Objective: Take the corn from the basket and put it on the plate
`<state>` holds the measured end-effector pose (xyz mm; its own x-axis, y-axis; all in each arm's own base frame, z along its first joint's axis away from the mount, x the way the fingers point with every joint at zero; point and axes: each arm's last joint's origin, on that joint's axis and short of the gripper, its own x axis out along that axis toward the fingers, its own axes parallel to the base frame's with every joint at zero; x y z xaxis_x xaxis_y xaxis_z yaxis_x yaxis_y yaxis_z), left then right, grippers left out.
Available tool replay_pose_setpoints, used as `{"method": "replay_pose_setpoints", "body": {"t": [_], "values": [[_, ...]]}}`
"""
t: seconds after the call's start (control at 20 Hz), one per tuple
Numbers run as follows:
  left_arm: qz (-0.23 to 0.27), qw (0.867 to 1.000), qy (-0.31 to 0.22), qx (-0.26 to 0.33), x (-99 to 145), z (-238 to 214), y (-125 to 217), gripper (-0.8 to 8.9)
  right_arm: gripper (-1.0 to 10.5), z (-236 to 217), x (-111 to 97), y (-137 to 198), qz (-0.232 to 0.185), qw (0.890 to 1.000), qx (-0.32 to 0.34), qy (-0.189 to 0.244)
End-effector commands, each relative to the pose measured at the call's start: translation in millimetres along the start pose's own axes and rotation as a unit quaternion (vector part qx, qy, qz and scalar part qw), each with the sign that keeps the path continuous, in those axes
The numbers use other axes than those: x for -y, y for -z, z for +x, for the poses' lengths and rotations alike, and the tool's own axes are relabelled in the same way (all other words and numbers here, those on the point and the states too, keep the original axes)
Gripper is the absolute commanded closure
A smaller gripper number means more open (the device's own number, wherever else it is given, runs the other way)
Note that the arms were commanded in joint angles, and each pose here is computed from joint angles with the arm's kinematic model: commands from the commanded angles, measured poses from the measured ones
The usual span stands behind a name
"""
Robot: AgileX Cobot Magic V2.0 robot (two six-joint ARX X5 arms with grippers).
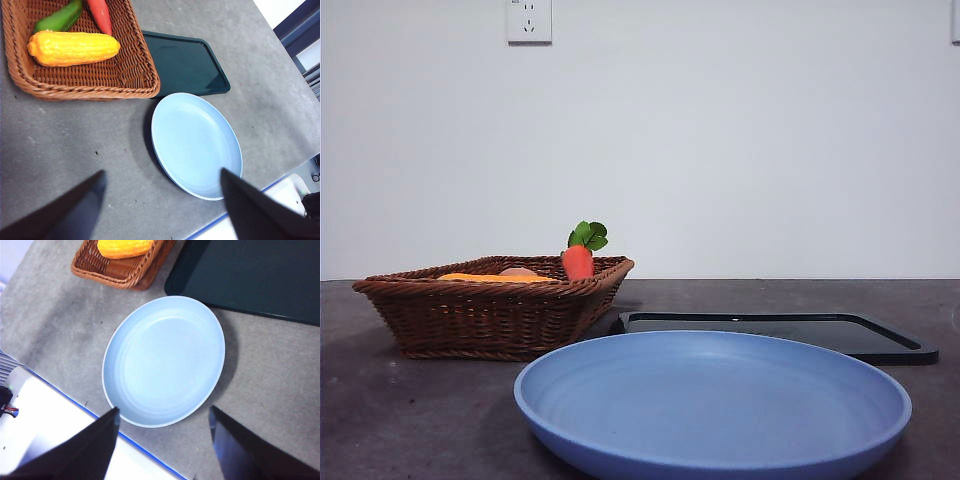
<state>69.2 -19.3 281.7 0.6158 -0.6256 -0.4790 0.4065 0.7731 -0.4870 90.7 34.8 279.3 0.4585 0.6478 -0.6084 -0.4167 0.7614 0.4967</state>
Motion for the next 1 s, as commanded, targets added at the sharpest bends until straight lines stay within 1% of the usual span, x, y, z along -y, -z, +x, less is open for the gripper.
{"method": "replay_pose_setpoints", "body": {"t": [0.05, 0.15, 0.35, 0.5, 0.65, 0.9, 1.0], "values": [[0.003, 1.000, 0.006, 0.008, 3, -2, -4, 4.06, 6.3, 4, 1, -9, 0.005, 1.000, -0.005, -0.004], [0.003, 1.000, 0.006, 0.008, 3, -2, -4, 4.07, 6.3, 14, 5, -16, 0.011, 1.000, -0.018, -0.004], [-0.001, 1.000, 0.006, 0.008, 3, -2, -4, 4.08, 6.3, 47, 17, -32, 0.031, 0.997, -0.070, -0.002], [-0.001, 1.000, 0.006, 0.008, 3, -2, -4, 4.09, 6.3, 78, 28, -40, 0.039, 0.993, -0.113, 0.019], [-0.001, 1.000, 0.006, 0.008, 3, -2, -4, 4.09, 6.6, 109, 38, -43, 0.040, 0.988, -0.146, 0.032], [-0.001, 1.000, 0.006, 0.008, 3, -2, -4, 4.09, 6.9, 152, 50, -43, 0.039, 0.982, -0.182, 0.029], [-0.001, 1.000, 0.006, 0.008, 3, -2, -4, 4.09, 6.9, 162, 55, -40, 0.040, 0.979, -0.196, 0.043]]}}
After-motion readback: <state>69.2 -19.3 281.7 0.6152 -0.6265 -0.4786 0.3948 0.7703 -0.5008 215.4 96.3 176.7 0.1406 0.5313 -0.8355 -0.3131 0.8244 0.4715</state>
